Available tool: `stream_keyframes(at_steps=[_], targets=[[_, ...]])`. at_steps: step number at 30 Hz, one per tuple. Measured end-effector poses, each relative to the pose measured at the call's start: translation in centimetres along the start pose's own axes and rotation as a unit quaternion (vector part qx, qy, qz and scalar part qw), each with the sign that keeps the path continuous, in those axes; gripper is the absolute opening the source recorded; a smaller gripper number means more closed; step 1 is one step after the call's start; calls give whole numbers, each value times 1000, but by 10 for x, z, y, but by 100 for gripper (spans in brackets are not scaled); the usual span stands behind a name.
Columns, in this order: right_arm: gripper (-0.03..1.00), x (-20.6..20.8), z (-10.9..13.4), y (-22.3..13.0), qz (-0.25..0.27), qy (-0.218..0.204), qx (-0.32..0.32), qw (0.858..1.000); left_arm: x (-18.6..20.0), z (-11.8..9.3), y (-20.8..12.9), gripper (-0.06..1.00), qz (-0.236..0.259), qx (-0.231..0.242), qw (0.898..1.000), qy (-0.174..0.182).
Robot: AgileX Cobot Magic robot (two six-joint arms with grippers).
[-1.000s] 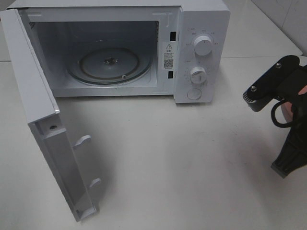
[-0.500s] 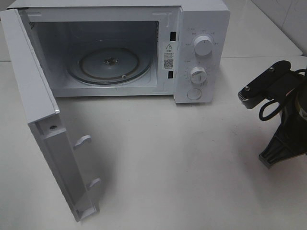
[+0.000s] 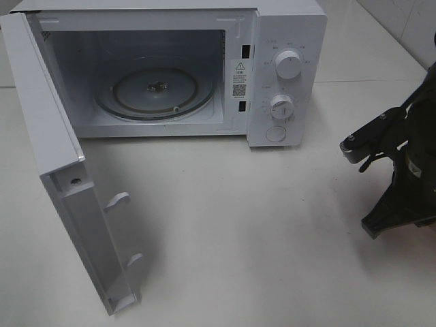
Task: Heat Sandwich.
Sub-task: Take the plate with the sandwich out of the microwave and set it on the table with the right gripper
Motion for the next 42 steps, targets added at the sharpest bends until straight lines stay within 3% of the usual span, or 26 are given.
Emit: stream_keyframes(at_steps=[12,32,39,42], targets=[[6,-39,2,9,37,4,-5,999,0,0,0,99,0,0,1000,0],[7,-64,6,42,48,-21,-25,998,0,0,0,99,0,0,1000,0],[13,-66,6,43,46,-23,-24,998,0,0,0,99,0,0,1000,0],[20,-66,5,43,47,-25,-23,998,0,0,0,99,0,0,1000,0]])
Point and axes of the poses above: a point on each arm's last joint axis where the gripper is mounted, x pointing back along that axis away from the gripper, z along the wrist's bending axis when the last joint is at zero, y = z × x, the point moved 4 cm from there along -x, pointing out along that axis toward the gripper, and after that the axes turned 4 degrees about -x, right-handed, at the moved point
